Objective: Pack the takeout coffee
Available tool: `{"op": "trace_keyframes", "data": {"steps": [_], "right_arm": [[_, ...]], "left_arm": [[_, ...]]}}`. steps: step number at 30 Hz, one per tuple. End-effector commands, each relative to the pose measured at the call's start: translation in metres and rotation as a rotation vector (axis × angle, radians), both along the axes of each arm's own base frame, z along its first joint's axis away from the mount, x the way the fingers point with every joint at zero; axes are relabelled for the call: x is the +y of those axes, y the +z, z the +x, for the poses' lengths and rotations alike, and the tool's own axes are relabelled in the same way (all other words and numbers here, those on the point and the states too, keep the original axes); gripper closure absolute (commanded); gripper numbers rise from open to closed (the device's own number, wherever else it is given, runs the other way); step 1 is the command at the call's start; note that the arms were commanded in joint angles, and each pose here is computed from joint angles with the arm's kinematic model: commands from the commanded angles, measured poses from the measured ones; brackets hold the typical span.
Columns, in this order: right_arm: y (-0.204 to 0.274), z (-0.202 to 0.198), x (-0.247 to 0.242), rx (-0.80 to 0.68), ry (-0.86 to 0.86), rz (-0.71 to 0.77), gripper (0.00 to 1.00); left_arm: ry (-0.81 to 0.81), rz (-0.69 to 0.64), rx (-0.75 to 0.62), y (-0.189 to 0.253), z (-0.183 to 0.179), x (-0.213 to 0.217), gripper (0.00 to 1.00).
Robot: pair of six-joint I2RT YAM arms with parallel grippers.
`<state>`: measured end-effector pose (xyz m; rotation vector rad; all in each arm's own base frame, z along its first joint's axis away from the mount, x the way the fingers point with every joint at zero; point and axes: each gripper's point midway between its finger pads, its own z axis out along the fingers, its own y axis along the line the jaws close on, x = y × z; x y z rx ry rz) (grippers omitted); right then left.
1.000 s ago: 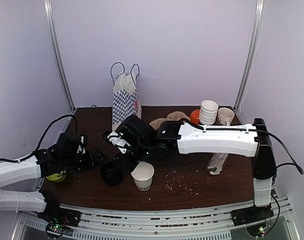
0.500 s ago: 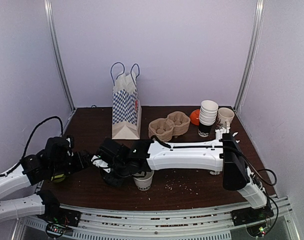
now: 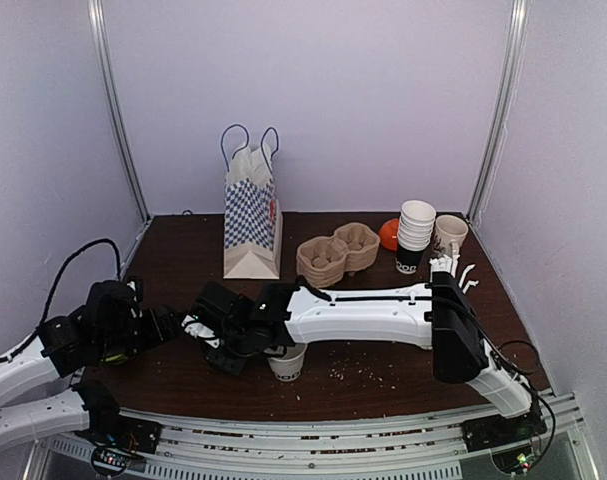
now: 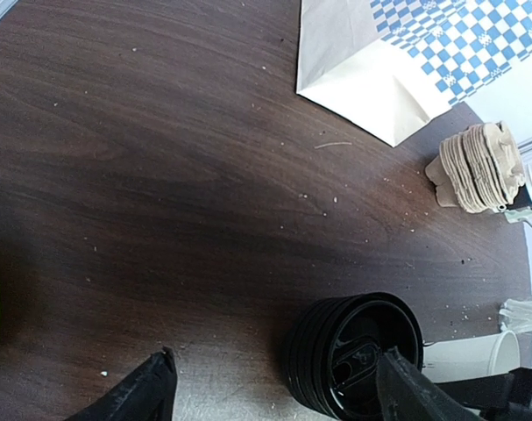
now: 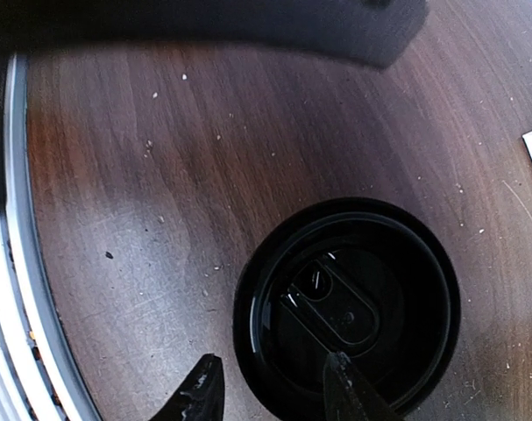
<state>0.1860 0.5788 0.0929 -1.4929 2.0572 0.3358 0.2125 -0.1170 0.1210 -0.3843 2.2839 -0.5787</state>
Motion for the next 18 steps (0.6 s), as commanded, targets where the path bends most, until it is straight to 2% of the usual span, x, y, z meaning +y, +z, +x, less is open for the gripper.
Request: {"op": "trace_keyframes", "data": {"steps": [1,15,18], "right_arm": [[-0.011,0.003,0.000,-0.017,-0.012,-0.028,0.62],[0.008,0.006,0.005,0.020,-0.034,0.058,0.84],[0.013,0.007,0.005,0.041,-0.042,0.084,0.93]], "left_arm": [[0.042,-0.034,-0.017,0.001,-0.002,0.006,0.19],[0.039,-0.075,-0.028,0.001,-0.007,0.006,0.20],[0.007,-0.096,-0.019,-0.003,-0.007,-0.003,0.20]]}}
